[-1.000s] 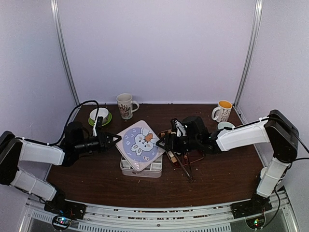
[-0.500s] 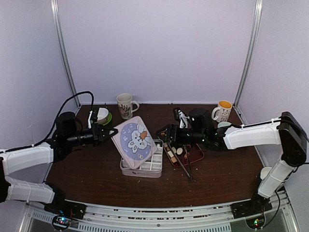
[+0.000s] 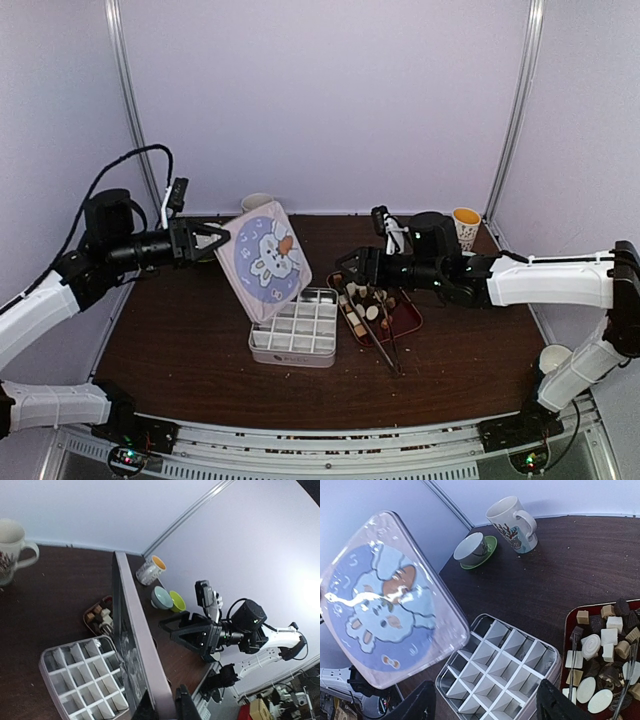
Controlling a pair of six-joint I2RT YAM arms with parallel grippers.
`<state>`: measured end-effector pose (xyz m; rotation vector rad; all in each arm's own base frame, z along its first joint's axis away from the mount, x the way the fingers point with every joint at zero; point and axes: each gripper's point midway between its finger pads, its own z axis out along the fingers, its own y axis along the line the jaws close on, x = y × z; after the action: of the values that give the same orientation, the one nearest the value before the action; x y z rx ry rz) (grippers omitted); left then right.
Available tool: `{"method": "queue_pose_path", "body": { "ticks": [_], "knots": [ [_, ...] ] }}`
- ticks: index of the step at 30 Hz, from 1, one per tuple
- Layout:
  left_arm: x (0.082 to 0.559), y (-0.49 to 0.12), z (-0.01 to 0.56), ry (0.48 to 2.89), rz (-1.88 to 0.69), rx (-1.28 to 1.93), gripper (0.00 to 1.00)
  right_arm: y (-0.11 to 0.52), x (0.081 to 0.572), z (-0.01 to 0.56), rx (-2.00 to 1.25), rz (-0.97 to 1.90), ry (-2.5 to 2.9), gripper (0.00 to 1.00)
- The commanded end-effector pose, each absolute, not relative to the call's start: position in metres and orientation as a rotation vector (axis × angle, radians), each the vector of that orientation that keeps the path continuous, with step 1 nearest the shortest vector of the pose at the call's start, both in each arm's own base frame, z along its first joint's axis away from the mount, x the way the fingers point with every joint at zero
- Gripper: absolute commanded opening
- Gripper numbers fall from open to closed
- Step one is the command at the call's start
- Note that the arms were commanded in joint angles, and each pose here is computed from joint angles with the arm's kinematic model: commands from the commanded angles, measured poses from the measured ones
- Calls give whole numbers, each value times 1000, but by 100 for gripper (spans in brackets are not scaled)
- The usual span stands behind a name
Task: Pack the chocolate
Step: Place the box lid at the center of the board.
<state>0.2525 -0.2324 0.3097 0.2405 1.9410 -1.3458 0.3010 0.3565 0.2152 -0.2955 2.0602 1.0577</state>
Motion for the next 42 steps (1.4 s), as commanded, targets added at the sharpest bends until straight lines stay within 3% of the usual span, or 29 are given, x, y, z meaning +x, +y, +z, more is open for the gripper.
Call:
{"method": "queue_pose_path", "body": {
  "ticks": [1,9,13,23,42],
  "knots": [
    [248,-196,325,2009,-965,312,5,340,303,218,-300,950,2045,70],
    [254,-109,327,2128,-296,243,5,327,302,214,-305,876,2055,70],
    [261,-102,303,2207,-166,271,0,322,302,210,-304,849,2062,69],
    [278,-125,243,2277,307,464,1,309,302,210,-278,803,2053,69],
    [270,-187,140,2261,497,638,6,296,302,206,-243,771,2047,70]
  ]
}}
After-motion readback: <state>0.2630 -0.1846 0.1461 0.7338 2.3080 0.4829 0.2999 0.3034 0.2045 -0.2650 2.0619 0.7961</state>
